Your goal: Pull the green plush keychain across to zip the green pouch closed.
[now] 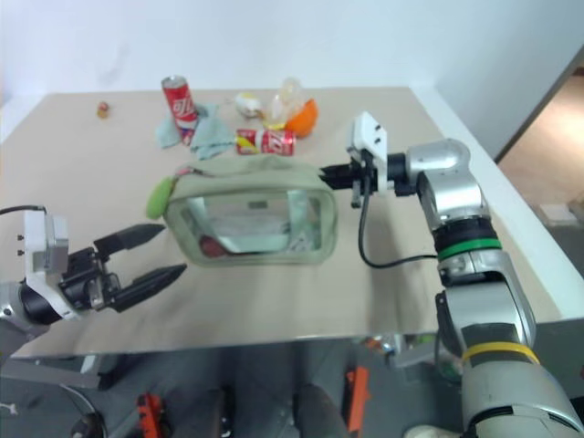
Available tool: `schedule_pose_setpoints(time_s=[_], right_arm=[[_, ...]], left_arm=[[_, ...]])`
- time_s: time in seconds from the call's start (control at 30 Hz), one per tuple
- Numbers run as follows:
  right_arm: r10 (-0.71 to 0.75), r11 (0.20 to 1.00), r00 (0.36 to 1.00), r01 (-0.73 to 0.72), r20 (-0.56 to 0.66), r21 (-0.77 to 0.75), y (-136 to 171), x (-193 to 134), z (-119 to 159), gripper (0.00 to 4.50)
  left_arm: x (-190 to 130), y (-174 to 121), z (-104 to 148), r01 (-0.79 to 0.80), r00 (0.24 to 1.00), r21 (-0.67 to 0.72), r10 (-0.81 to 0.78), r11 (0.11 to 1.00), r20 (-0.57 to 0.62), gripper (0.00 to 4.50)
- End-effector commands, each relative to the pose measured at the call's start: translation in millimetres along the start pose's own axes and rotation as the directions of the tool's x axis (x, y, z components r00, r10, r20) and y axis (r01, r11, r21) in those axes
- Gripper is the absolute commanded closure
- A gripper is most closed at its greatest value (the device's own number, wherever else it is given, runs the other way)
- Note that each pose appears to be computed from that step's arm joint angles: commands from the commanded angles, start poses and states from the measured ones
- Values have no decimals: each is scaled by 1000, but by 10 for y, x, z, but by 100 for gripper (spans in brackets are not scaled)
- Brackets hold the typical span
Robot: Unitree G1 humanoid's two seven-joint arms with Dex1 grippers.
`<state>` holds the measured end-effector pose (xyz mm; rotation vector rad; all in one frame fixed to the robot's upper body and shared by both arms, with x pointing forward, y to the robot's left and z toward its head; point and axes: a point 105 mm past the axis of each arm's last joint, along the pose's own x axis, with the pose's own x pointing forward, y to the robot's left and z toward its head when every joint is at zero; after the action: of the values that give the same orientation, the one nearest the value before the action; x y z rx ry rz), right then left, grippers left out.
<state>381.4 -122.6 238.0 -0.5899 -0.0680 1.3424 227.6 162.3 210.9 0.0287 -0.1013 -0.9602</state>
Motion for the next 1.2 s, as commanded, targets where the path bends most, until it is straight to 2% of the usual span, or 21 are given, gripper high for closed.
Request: schedule_pose_setpoints(time_s=[0.03, 0.1, 0.23, 0.43, 0.67, 0.77, 0.93, 1.17, 1.2], right_arm=[[15, 998, 1000, -14, 20, -56, 27, -36, 51, 444], [17, 999, 999, -16, 30, -51, 52, -35, 60, 444], [11, 998, 998, -14, 56, 59, 86, -83, 45, 444], [-148, 979, 974, 120, 173, 163, -83, -275, 290, 245], [-312, 936, 920, 254, 239, 243, -137, -639, 513, 2], [-326, 927, 917, 261, 231, 269, 22, -728, 534, 2], [-280, 930, 945, 224, 166, 291, 478, -566, 371, 2], [-271, 927, 952, 219, 141, 304, 678, -338, 209, 2], [-271, 928, 953, 221, 136, 301, 682, -323, 190, 52]], left_arm=[[44, -34, 89, 17, 999, 41, -18, 999, 28, 0], [49, -24, 93, 17, 999, 42, -18, 999, 28, 0], [56, -25, 91, 27, 999, 42, -28, 999, 21, 0], [116, -34, 99, 73, 997, 41, -74, 996, 14, 0], [194, -36, 107, 126, 992, 37, -126, 991, 12, 0], [219, -40, 114, 156, 988, 32, -157, 987, 10, 0], [256, -9, 126, 177, 984, 24, -177, 984, 11, 0], [300, -6, 150, 194, 981, 28, -195, 981, 10, 0], [300, -5, 154, 194, 981, 29, -194, 981, 10, 0]])
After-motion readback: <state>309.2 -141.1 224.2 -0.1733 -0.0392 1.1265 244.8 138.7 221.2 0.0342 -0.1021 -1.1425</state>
